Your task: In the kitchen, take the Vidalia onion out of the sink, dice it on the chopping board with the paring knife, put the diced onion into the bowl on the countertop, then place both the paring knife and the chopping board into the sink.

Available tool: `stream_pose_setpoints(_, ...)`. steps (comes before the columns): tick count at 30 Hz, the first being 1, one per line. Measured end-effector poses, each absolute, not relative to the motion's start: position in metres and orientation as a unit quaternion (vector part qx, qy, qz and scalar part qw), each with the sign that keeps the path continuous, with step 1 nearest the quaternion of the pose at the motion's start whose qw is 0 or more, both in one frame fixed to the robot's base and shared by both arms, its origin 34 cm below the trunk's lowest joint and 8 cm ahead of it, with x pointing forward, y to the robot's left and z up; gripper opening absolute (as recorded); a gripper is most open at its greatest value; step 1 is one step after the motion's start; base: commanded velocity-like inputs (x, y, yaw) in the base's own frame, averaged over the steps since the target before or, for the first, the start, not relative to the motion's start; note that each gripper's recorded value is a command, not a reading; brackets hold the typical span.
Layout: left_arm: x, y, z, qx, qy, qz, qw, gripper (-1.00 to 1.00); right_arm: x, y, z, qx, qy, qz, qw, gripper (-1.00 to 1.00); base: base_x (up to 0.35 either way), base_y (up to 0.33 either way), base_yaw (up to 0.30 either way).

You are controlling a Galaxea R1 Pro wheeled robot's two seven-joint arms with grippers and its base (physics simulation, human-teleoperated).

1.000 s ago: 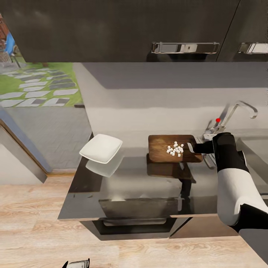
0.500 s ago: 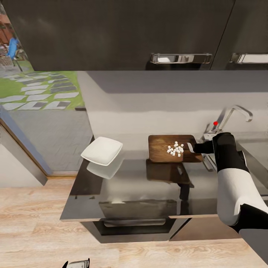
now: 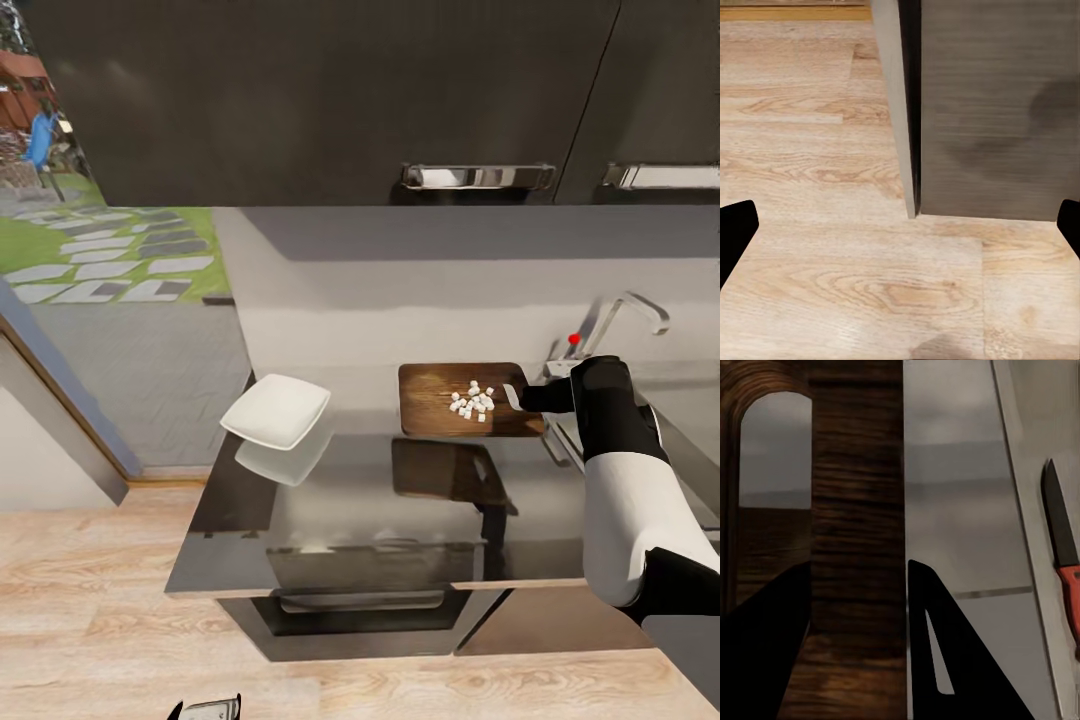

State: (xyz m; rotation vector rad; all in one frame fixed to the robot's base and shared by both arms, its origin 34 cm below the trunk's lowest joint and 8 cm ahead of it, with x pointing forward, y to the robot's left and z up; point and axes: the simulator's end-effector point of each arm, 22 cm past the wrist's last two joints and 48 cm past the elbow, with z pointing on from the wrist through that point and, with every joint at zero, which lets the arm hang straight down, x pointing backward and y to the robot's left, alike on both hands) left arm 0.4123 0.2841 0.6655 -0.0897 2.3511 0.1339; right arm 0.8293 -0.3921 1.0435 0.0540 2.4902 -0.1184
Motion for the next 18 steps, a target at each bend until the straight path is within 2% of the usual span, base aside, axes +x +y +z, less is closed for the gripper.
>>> stream_pose_setpoints(6, 0.415, 0.284, 0.668, -0.036, 0.92, 0.052, 0.387, 1.0, 0.829, -0.393, 1.05, 0.019, 0.945, -0.048, 0.322, -1.0, 0.0, 0.059, 0.0)
stream_pose_setpoints(18, 0.422, 0.284, 0.674, -0.036, 0.916, 0.052, 0.396, 1.0, 0.828, -0.392, 1.064, 0.02, 0.942, -0.046, 0.332, -1.0, 0.0, 0.285, 0.0)
